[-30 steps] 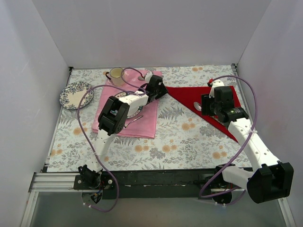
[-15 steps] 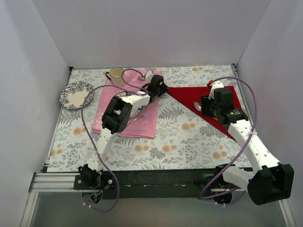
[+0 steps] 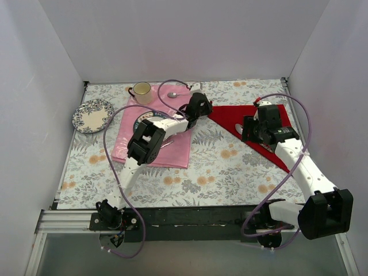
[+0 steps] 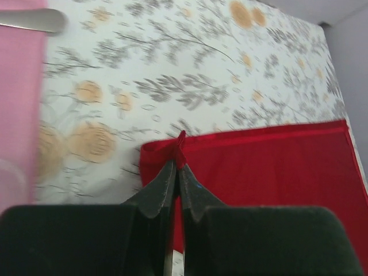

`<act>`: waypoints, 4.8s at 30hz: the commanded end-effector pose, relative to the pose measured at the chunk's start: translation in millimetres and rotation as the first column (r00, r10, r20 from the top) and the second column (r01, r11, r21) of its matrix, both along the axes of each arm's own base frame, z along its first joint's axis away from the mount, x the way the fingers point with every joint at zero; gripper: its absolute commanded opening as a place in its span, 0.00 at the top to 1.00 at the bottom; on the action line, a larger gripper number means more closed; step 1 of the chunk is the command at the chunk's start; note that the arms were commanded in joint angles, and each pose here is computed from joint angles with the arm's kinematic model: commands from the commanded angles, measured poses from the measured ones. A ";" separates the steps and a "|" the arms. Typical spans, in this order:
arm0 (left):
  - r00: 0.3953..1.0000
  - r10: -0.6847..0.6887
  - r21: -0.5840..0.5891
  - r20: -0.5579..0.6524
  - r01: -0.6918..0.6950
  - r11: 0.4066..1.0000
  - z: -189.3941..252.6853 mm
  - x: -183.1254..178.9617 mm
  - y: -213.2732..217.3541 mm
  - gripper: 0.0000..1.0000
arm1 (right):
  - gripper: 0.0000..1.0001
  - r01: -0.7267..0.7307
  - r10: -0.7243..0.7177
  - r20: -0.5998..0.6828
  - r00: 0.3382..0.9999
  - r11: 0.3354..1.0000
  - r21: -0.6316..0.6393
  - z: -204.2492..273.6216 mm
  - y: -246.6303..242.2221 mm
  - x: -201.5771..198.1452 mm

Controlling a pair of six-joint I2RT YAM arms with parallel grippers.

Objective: Fold the napkin, place the utensils inside, and roll it up
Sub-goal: Fold the napkin

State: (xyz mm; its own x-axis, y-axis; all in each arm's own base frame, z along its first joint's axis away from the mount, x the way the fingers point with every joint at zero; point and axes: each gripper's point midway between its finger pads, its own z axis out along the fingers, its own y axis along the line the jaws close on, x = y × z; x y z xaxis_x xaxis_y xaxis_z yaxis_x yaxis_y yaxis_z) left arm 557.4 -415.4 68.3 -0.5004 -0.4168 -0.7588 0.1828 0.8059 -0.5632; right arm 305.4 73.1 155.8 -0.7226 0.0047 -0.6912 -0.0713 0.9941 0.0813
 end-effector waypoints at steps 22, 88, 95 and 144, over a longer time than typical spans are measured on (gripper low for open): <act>0.843 -0.513 -0.157 0.162 0.535 0.830 97.0 -179.8 -177.9 0.98 | 0.24 0.411 -0.386 0.262 0.884 0.910 -0.047 105.4 -83.7 -11.2; 0.732 -0.651 -0.170 -0.201 0.628 0.759 73.5 -194.6 -88.0 0.37 | 0.17 0.338 -0.316 0.229 0.921 0.939 -0.065 104.3 -69.4 0.5; 0.686 -0.678 -0.260 -0.265 0.626 0.735 50.3 -159.0 -62.3 0.36 | 0.17 0.302 -0.283 0.173 0.943 0.949 -0.092 86.3 -64.0 6.5; 0.715 -0.650 -0.295 -0.260 0.582 0.758 -9.9 -130.6 -91.4 0.93 | 0.14 0.253 -0.237 0.167 0.957 0.963 -0.088 84.3 -57.1 9.4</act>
State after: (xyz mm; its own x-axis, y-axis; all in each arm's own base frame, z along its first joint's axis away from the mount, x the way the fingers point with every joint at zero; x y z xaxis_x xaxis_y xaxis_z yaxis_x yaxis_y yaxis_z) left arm 420.9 -516.1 34.8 -0.9114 -0.0203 -0.4111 0.3598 0.4458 -0.8196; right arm 309.6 14.0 228.2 -0.6346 0.0878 -0.7678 0.1786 0.9833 -0.0351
